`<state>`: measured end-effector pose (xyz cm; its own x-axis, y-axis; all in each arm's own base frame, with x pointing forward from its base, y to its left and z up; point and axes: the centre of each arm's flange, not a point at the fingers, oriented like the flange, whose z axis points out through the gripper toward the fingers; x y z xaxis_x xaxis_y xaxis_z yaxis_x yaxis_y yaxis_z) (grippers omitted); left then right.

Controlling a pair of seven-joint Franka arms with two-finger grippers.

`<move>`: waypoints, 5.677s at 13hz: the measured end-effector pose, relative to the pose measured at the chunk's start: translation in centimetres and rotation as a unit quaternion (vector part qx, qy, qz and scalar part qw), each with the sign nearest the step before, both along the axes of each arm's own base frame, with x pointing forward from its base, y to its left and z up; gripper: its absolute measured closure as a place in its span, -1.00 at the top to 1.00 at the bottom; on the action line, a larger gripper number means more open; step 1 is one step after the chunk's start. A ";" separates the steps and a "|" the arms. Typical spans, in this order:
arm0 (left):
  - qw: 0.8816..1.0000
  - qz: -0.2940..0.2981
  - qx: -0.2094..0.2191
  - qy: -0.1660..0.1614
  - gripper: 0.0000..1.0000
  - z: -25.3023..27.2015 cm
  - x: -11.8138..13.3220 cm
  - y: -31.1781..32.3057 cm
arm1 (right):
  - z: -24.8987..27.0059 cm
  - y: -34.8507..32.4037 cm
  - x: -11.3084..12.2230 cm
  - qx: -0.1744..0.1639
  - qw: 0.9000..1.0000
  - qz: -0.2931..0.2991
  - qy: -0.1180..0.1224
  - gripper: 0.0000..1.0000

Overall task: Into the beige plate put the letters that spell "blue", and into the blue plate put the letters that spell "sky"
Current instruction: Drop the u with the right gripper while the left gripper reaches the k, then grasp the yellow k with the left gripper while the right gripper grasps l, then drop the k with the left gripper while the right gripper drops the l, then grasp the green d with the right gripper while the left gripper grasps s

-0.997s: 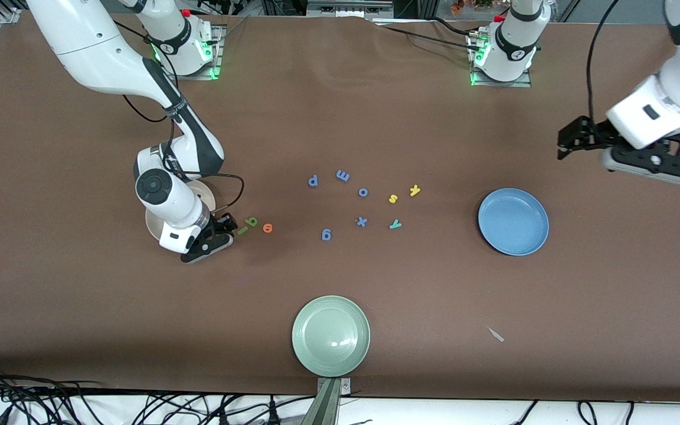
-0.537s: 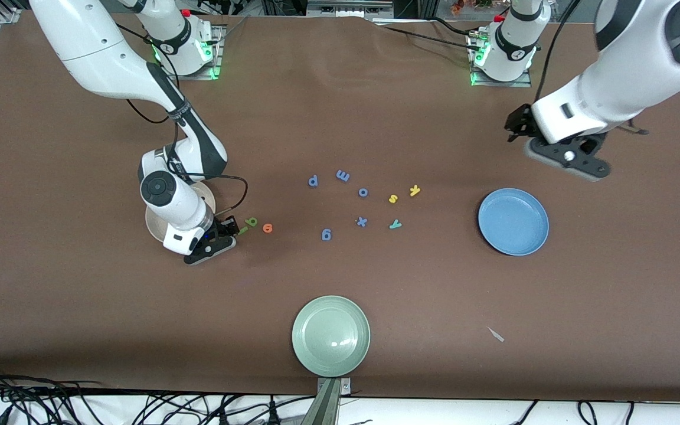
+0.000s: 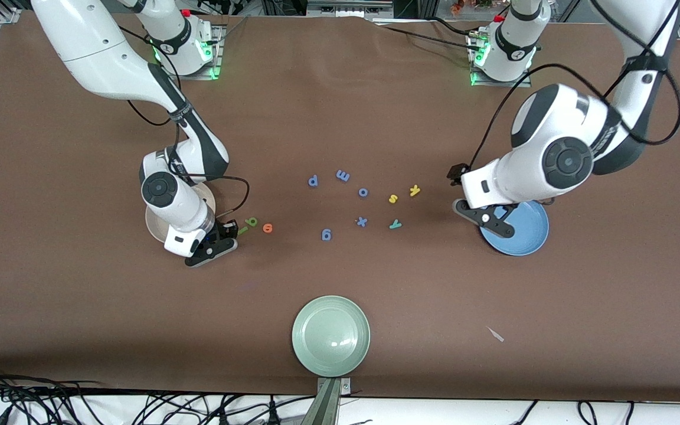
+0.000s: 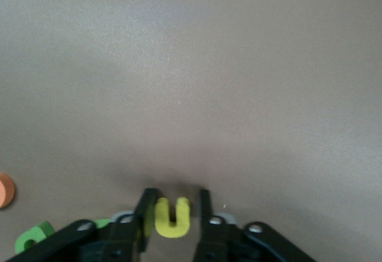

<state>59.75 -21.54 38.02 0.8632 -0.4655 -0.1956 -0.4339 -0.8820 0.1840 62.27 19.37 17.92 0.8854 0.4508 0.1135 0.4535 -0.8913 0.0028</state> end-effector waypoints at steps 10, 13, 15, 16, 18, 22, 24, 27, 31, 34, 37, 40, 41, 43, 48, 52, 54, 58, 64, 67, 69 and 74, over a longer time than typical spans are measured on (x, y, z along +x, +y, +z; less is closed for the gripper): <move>0.997 -0.054 0.008 -0.051 1.00 -15.6 -4.9 -6.9 | 7.9 -1.8 0.7 -0.037 0.999 0.028 0.025 -0.49; 0.996 -0.068 0.013 -0.048 1.00 -17.8 -7.1 -6.7 | 9.5 -5.7 -1.5 -0.055 0.997 0.014 0.054 -0.49; 0.996 -0.078 0.012 -0.043 1.00 -18.2 -8.2 -7.3 | 8.3 -8.1 -4.4 -0.057 0.997 0.003 0.060 -0.38; 0.996 -0.083 0.012 -0.042 0.99 -18.3 -8.7 -7.7 | 7.7 -8.9 -5.6 -0.056 0.996 -0.001 0.062 -0.28; 0.993 -0.101 0.017 -0.052 0.96 -18.6 -9.5 -8.1 | 7.2 -9.3 -6.4 -0.055 0.996 -0.015 0.061 0.10; 0.989 -0.128 0.014 -0.073 0.77 -20.5 -11.5 -7.9 | 9.2 -6.0 -3.4 -0.029 0.996 -0.083 0.033 0.17; 0.987 -0.138 0.014 -0.076 0.61 -20.6 -11.9 -8.3 | 8.5 -2.4 -1.4 0.006 0.990 -0.133 0.040 0.17; 0.978 -0.183 0.030 -0.097 0.30 -20.7 -12.2 -8.9 | 4.5 3.2 -0.5 0.023 0.976 -0.206 0.061 0.20; 0.976 -0.187 0.025 -0.109 -0.37 -20.8 -12.0 -8.9 | 1.2 4.8 -0.6 0.034 0.964 -0.256 0.058 0.19; 0.976 -0.186 0.024 -0.111 -0.53 -20.6 -11.8 -8.8 | 0.6 4.2 -0.5 0.031 0.960 -0.273 0.060 0.19; 0.975 -0.174 0.031 -0.134 -0.53 -17.7 -9.9 -7.7 | -0.3 4.4 -1.3 0.027 0.957 -0.280 0.067 0.18; 0.969 -0.189 0.062 -0.143 -0.53 -12.5 -5.5 -2.8 | -0.3 4.4 -1.3 0.028 0.957 -0.283 0.066 0.12; 0.967 -0.200 0.070 -0.140 -0.53 -11.1 -3.9 -0.6 | -0.3 4.3 -1.3 0.028 0.957 -0.283 0.066 0.11; 0.964 -0.215 0.075 -0.133 -0.53 -9.8 -1.4 4.6 | -0.2 4.2 -1.3 0.027 0.956 -0.284 0.066 -0.25; 0.968 -0.224 0.068 -0.089 -0.52 -13.8 -0.4 13.3 | 0.2 4.3 -1.7 0.025 0.959 -0.276 0.065 -0.80; 0.962 -0.247 0.075 -0.090 -0.07 -14.1 -0.3 12.0 | 3.5 2.7 -1.5 0.001 0.970 -0.232 0.076 -0.81; 0.966 -0.230 0.081 -0.088 0.31 -12.1 -0.2 9.0 | 6.6 0.2 -1.3 -0.017 0.977 -0.195 0.087 -0.81; 0.981 -0.142 0.095 -0.094 1.00 -9.7 -2.7 -0.8 | 8.6 -7.3 -5.2 -0.033 0.983 -0.151 0.103 -0.74; 0.993 -0.021 0.079 -0.086 1.00 -12.0 -8.4 -12.2 | 7.0 -5.9 -8.2 -0.020 0.976 -0.197 0.086 -0.30; 0.996 -0.002 0.049 -0.081 1.00 -15.7 -9.9 -14.6 | 7.6 0.9 -6.2 0.003 0.972 -0.223 0.071 -0.15; 0.997 0.000 0.033 -0.077 0.94 -17.6 -10.2 -15.0 | 5.5 4.4 -5.2 0.009 0.968 -0.239 0.077 -0.01; 0.993 -0.042 0.035 -0.105 0.76 -19.9 -10.4 -15.1 | 0.9 6.8 -5.0 0.016 0.965 -0.251 0.074 0.06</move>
<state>49.35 -36.60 18.17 0.8473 -0.5288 -0.0495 -0.5284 -0.8487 0.0221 57.22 26.14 18.78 0.9989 -0.0408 -0.0244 -0.0422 -0.9973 -0.0597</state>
